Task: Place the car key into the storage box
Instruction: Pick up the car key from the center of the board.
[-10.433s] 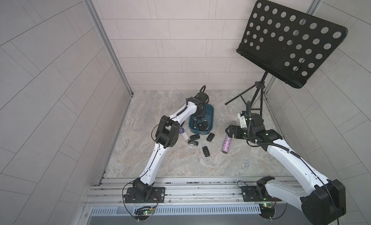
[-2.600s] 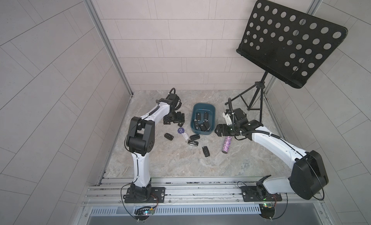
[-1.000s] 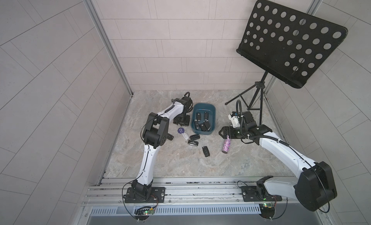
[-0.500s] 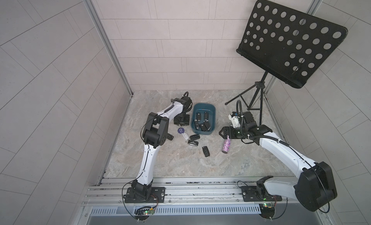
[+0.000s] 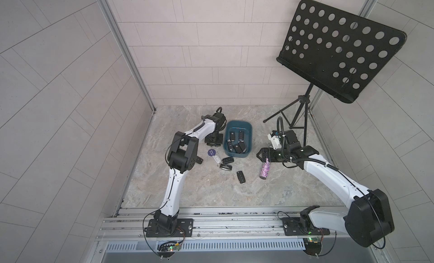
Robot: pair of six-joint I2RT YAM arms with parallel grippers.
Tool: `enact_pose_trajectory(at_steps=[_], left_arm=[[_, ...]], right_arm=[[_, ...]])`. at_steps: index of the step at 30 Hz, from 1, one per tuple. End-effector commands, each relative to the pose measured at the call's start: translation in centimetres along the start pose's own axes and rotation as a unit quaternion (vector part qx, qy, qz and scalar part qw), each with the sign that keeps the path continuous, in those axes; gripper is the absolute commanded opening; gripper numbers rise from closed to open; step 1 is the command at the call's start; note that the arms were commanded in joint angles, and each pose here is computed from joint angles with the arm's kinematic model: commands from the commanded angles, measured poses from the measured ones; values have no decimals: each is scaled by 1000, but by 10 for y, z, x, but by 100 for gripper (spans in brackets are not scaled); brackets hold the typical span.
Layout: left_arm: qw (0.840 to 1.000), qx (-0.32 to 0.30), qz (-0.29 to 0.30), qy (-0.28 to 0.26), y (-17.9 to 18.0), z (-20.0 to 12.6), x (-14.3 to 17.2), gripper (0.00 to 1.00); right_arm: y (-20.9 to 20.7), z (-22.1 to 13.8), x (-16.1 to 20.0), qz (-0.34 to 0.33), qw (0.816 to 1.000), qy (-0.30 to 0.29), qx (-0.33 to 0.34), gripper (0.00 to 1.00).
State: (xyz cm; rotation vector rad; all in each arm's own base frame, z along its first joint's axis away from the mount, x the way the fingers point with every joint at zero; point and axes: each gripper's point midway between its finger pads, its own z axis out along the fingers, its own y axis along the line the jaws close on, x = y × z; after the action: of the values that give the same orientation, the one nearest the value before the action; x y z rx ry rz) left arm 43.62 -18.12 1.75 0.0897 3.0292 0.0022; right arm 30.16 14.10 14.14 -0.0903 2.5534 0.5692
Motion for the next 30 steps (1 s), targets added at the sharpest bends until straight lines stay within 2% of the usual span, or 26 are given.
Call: enact_pose_trajectory(at_steps=[1,8,18,30], left_arm=[[999,-33,-5,-3,16,13,-1,33],[999,-25,-10,-27,17,-8,-10,32],[997,10,-15,-72,10,-58,-20,32],[985,136,-21,-100,-41,-109,-33,33]], right_arm=[[-1,-3,3,-4,1000,3,0,100],[-1,-3,3,-2,1000,3,0,100],[-1,-3,3,-1,1000,2,1,100],[0,0,3,-1,1000,9,-3,100]])
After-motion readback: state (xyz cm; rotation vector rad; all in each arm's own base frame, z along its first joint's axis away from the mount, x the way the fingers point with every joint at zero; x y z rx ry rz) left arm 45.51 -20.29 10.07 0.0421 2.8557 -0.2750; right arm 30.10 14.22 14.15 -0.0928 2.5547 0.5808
